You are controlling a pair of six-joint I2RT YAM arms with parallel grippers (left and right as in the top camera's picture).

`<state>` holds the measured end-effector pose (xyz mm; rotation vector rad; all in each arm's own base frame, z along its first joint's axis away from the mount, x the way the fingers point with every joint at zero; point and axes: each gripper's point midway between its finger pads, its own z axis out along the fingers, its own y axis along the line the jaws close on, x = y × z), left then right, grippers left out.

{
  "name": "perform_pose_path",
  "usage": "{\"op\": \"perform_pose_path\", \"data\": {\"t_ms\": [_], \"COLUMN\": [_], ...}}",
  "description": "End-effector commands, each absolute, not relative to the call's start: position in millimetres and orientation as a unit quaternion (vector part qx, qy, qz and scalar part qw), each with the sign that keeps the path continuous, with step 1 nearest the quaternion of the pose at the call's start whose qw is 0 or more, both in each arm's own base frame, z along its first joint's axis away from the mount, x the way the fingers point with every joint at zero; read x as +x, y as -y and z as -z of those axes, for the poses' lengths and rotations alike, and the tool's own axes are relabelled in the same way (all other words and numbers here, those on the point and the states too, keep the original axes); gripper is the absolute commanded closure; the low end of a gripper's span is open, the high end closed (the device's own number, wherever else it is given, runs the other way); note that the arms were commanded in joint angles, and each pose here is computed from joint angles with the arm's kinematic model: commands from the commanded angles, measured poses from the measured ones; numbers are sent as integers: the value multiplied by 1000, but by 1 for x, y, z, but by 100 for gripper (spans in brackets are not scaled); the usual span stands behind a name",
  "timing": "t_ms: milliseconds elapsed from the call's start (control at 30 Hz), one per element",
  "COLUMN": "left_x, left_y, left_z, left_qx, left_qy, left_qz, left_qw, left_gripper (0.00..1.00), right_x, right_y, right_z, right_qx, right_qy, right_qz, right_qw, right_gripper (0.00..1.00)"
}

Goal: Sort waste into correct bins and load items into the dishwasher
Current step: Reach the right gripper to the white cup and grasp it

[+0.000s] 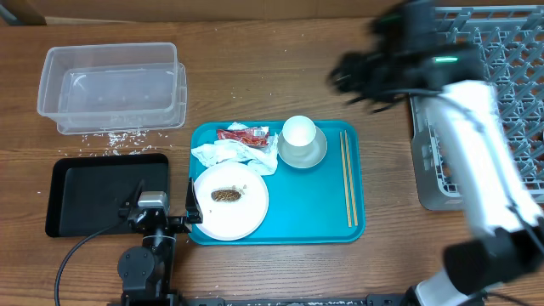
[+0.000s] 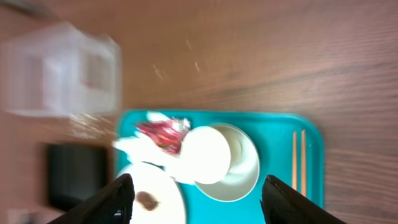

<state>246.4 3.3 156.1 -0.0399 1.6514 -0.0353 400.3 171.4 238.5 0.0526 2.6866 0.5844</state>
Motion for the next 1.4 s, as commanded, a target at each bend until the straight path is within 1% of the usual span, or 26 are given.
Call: {"op": "perform_pose_path", "data": {"t_ms": [0, 67, 100, 167, 300, 367, 433, 533, 567, 833, 900, 933, 1100, 1133, 1233, 1367], "left_x": [246, 246, 246, 246, 246, 246, 246, 246, 246, 246, 246, 246, 246, 246, 246, 246], "left_y": [-6, -6, -6, -6, -6, -6, -6, -6, -6, -6, -6, -6, -6, -6, -6, -6], "left_z": [-156, -156, -156, -156, -156, -156, -156, -156, -156, -156, -156, -156, -156, -156, -156, -156], "left_qx": [-14, -14, -13, -14, -13, -14, -14, -13, -14, -14, -14, -14, -13, -14, -14, -14], "left_qy": [-733, -734, -734, -734, -733, -734, -734, -734, -733, -734, -734, -734, -734, -734, -734, -734], "left_qz": [4, 4, 4, 4, 4, 4, 4, 4, 4, 4, 4, 4, 4, 4, 4, 4], "left_qw": [680, 679, 679, 679, 680, 679, 679, 679, 680, 679, 679, 679, 679, 679, 679, 679], "left_gripper": [0, 0, 0, 0, 0, 0, 0, 0, 0, 0, 0, 0, 0, 0, 0, 0], "right_x": [401, 397, 396, 392, 383, 381, 379, 379, 379, 371, 372, 373, 377, 378, 384, 398], "right_y": [-194, -217, -226, -241, -265, -269, -271, -270, -270, -263, -264, -264, -267, -268, -272, -259], "right_z": [-180, -157, -147, -128, -95, -88, -83, -80, -79, -60, -62, -63, -83, -91, -124, -184], "right_qx": [24, 11, 7, 3, 0, -8, -11, -11, -11, -13, -12, -12, -11, -11, -11, 5], "right_qy": [-980, -983, -984, -986, -988, -988, -989, -989, -989, -991, -991, -991, -990, -990, -987, -979], "right_qz": [-55, -41, -34, -18, 0, 8, 11, 14, 15, 28, 27, 26, 21, 19, 10, 19], "right_qw": [192, 179, 174, 167, 155, 153, 149, 146, 145, 130, 132, 133, 139, 142, 157, 204], "right_gripper": [32, 33, 36, 39, 42, 43, 50, 62, 65, 67, 68, 70, 85, 86, 96, 96]}}
